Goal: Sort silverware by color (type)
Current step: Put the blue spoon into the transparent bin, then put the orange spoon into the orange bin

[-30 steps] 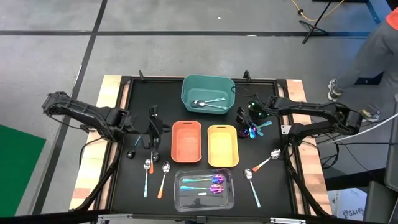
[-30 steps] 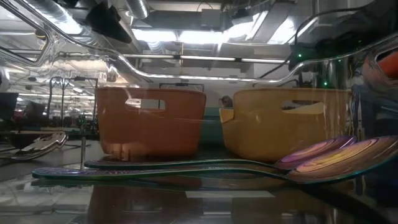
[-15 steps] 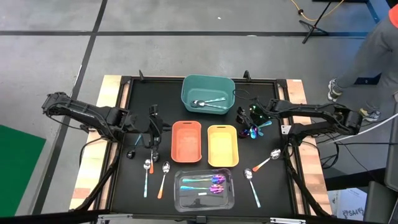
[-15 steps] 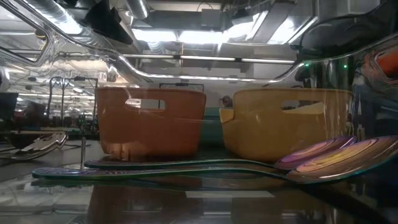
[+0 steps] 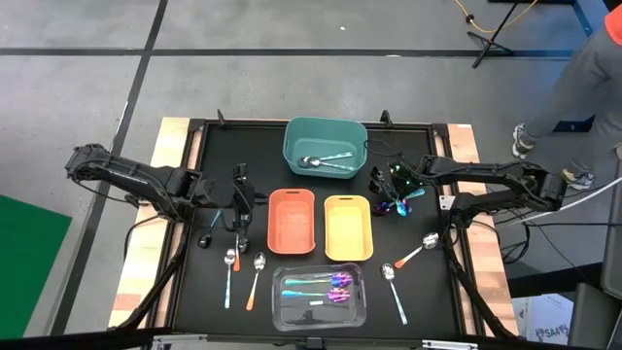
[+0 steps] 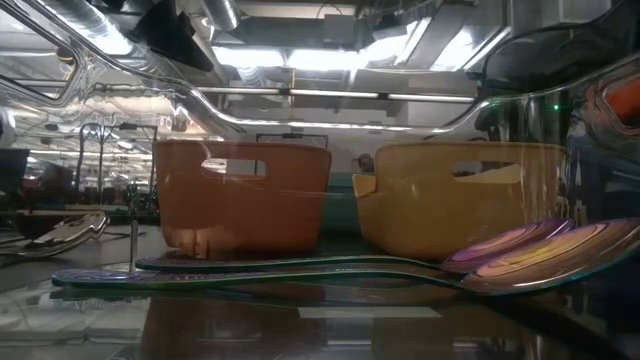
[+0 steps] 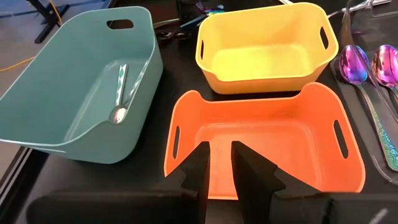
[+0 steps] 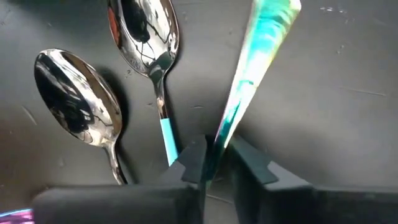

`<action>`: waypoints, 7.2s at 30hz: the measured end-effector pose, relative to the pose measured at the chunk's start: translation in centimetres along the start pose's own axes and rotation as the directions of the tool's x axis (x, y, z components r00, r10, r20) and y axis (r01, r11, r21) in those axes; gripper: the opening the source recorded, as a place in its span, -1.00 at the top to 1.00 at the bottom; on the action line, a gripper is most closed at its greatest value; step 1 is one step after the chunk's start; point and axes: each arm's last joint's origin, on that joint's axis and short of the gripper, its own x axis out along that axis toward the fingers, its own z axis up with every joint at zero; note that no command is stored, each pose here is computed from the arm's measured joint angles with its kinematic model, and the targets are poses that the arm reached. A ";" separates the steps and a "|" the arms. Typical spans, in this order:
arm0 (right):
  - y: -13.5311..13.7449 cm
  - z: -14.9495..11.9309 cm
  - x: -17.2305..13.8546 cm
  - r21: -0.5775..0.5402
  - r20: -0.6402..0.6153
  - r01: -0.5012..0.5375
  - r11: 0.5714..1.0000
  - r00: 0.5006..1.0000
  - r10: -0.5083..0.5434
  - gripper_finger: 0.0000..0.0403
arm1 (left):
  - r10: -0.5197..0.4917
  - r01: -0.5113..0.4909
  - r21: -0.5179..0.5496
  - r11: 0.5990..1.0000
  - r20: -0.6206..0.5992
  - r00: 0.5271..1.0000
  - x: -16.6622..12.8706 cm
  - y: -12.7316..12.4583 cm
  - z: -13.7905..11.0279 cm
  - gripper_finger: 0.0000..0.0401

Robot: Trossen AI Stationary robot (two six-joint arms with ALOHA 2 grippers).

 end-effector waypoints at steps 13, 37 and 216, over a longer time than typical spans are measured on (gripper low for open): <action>0.1 0.4 -0.3 -0.014 0.017 0.030 0.999 0.999 -0.030 0.99 | 0.000 0.000 0.000 1.000 0.000 1.000 0.0 0.0 0.0 0.70; 2.5 6.9 -11.4 -0.203 0.012 0.114 0.972 0.993 -0.114 1.00 | 0.000 0.000 0.000 1.000 0.000 1.000 0.0 0.0 0.0 0.70; 27.1 -6.0 -17.9 -0.982 -0.188 -0.189 -0.018 0.980 -0.066 0.36 | -0.137 -0.279 -0.732 0.622 -0.452 0.881 -0.7 -0.2 -4.2 0.32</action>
